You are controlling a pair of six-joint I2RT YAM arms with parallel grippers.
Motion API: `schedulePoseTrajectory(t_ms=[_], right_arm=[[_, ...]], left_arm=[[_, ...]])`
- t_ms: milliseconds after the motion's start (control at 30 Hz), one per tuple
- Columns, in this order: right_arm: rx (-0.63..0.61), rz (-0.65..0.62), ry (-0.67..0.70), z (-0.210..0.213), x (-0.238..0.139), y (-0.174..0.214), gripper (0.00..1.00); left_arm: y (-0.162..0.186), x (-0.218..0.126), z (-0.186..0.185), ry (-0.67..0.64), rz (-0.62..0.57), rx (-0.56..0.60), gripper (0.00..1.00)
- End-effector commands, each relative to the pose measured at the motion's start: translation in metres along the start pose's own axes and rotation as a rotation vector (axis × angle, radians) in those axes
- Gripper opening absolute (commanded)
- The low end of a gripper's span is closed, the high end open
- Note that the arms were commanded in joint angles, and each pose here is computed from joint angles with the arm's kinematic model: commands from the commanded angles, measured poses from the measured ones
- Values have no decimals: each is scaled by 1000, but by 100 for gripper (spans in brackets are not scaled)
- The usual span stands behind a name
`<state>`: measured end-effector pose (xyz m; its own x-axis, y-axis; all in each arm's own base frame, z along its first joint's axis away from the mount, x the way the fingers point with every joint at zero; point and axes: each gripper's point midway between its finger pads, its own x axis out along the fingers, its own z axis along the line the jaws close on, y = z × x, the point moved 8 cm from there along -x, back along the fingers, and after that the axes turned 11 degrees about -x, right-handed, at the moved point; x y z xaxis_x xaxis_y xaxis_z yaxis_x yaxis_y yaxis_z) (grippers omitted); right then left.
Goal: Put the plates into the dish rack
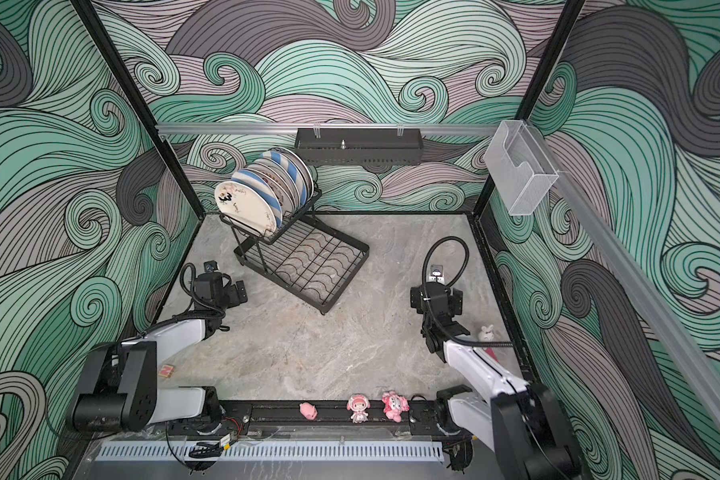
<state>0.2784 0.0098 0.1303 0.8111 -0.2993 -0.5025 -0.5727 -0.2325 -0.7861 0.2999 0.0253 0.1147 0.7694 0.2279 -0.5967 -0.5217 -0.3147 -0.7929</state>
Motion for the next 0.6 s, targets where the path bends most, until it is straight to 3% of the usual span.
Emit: schedulePoseTrajectory(t_ms=[0, 33, 100, 200, 267, 567], right_arm=[[39, -170, -7, 1, 24, -37, 100], [3, -137, -21, 3, 29, -39, 100], [-8, -200, -34, 5, 30, -37, 100], [65, -256, -37, 0, 34, -17, 100], [70, -234, -74, 1, 42, -14, 100], [71, -228, -87, 0, 41, -15, 100]], left_arm=[[-24, 15, -15, 122, -157, 44, 99], [-19, 19, -16, 151, -190, 62, 99], [-13, 18, -13, 178, -230, 55, 98], [-19, 19, -14, 151, -127, 44, 99], [-17, 20, -13, 162, -183, 53, 99], [-18, 20, -13, 150, -140, 43, 99]])
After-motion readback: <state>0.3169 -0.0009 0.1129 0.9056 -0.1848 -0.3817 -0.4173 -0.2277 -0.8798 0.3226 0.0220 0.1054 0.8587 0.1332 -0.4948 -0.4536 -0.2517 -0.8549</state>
